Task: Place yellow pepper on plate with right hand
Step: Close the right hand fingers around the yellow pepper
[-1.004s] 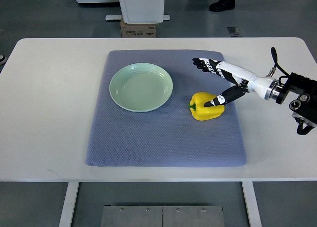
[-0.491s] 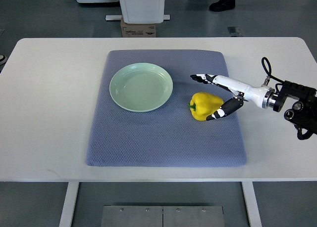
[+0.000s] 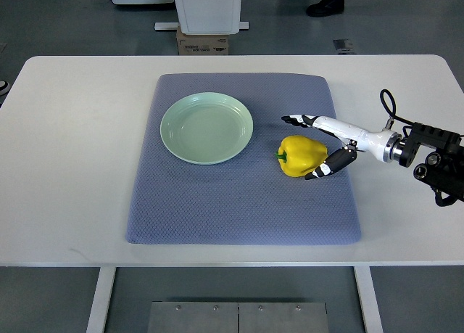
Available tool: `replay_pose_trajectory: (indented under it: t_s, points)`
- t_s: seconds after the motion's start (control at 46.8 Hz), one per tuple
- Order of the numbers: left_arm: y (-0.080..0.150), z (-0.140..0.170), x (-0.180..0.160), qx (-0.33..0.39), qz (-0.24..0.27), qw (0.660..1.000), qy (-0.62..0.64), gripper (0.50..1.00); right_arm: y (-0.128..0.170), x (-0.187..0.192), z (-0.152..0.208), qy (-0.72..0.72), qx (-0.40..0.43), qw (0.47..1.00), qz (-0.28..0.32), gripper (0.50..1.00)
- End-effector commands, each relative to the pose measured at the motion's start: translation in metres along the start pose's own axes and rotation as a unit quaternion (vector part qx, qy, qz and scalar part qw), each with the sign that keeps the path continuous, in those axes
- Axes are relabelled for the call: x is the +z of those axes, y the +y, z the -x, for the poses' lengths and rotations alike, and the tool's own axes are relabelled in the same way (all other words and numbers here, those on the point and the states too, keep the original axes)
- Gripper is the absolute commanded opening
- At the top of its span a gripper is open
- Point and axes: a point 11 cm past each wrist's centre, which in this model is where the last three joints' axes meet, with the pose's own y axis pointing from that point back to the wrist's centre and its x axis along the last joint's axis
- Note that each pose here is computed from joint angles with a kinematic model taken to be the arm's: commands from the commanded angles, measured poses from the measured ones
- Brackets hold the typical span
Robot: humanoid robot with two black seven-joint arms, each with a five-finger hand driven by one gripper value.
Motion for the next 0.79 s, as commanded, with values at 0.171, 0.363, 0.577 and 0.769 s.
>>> replay_pose_trajectory:
  t_s: [0.171, 0.363, 0.577, 0.769]
  points:
    - [0.0, 0.0, -0.0001, 0.0, 0.0, 1.0, 0.0, 1.0, 0.0007, 0.0008, -0.0003, 0.001, 0.0, 1.0, 0.001, 0.847]
    - [0.0, 0.0, -0.0001, 0.0, 0.0, 1.0, 0.0, 1.0, -0.0004, -0.0008, -0.0008, 0.002, 0.0, 1.0, -0.001, 0.747]
    - [0.0, 0.0, -0.0001, 0.0, 0.0, 1.0, 0.0, 1.0, -0.0003, -0.0006, -0.0005, 0.002, 0.0, 1.0, 0.0, 0.565]
    - [0.0, 0.0, -0.0001, 0.0, 0.0, 1.0, 0.0, 1.0, -0.0032, -0.003, -0.0005, -0.004, 0.002, 1.0, -0.004, 0.5]
